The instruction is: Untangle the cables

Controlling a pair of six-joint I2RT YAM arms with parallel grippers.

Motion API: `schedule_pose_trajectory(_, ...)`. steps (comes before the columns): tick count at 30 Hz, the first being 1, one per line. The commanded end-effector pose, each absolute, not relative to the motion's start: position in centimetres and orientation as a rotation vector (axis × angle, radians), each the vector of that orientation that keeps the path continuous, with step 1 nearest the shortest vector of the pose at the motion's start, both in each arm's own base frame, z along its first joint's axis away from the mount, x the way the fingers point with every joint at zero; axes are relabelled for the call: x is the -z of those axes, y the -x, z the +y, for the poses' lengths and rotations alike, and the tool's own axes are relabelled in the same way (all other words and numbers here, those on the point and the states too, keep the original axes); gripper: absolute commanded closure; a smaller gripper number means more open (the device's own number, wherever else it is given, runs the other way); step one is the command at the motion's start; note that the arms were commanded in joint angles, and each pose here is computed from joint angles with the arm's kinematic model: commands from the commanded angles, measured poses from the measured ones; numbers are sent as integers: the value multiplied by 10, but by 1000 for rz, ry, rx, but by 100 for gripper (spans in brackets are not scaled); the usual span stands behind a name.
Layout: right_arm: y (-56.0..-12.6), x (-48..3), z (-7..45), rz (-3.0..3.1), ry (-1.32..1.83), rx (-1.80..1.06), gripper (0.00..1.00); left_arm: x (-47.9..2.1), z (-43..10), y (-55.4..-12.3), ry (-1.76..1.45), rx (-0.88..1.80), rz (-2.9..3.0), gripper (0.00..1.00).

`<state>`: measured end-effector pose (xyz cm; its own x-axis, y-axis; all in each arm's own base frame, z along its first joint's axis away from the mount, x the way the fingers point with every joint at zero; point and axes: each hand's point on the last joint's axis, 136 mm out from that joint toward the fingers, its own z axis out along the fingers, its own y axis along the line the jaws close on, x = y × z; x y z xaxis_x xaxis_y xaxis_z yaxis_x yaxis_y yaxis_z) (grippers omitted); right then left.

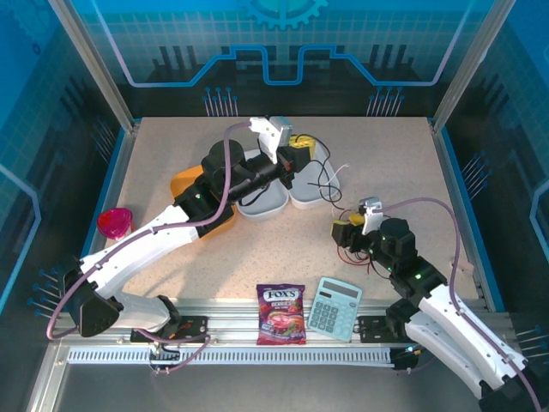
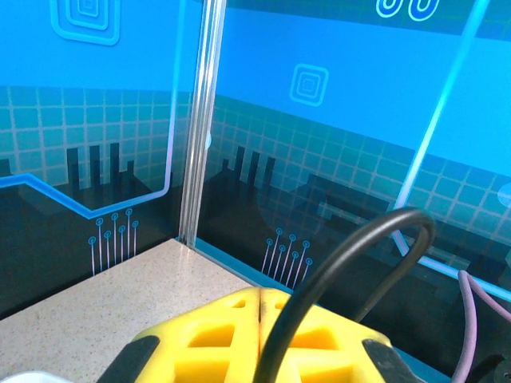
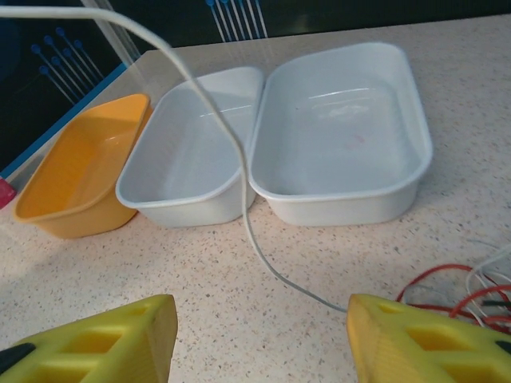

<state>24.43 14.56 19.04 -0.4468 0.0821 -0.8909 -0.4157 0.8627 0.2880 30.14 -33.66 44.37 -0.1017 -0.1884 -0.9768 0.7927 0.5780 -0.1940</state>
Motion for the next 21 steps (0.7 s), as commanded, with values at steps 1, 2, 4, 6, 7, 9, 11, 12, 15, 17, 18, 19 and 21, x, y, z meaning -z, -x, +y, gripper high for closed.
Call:
schedule_pose_trajectory(1,-256,-215,155,1831,285,-549,41,-464,-336,-299,-519,923,1414,96)
schedule_pose_trajectory(2,-259,-215,156,1833,284,-539,41,-463,-336,-299,-521,927,1416,96)
schedule_pose_trajectory(4,-266,-215,160,1833,283,-536,41,-464,-337,-297,-523,945,1415,96)
schedule_pose_trajectory(6,-274,-216,163,1826,278,-528,42,-464,-337,-295,-524,954,1415,95)
schedule_pose_trajectory(7,-279,-215,163,1826,266,-509,43,-464,-337,-294,-523,956,1414,95)
schedule_pose_trajectory(9,-289,-211,159,1829,236,-466,54,-466,-334,-293,-519,952,1410,95)
schedule_pose_trajectory(11,-296,-209,155,1830,195,-441,76,-469,-331,-293,-513,939,1406,95)
schedule_pose_trajectory(12,-298,-208,152,1829,174,-436,86,-469,-328,-293,-507,925,1405,95)
schedule_pose_trajectory(15,-301,-201,137,1849,87,-407,100,-470,-317,-297,-476,870,1400,94)
schedule_pose_trajectory(17,-301,-192,123,1880,21,-380,100,-471,-308,-301,-449,853,1398,94)
schedule_pose_trajectory(18,-300,-187,115,1897,-15,-371,100,-471,-303,-304,-434,849,1397,94)
schedule_pose_trajectory(19,-299,-182,109,1915,-43,-365,100,-472,-297,-307,-416,844,1398,94)
schedule_pose_trajectory(21,-295,-175,97,1942,-95,-353,100,-473,-286,-314,-381,831,1395,94)
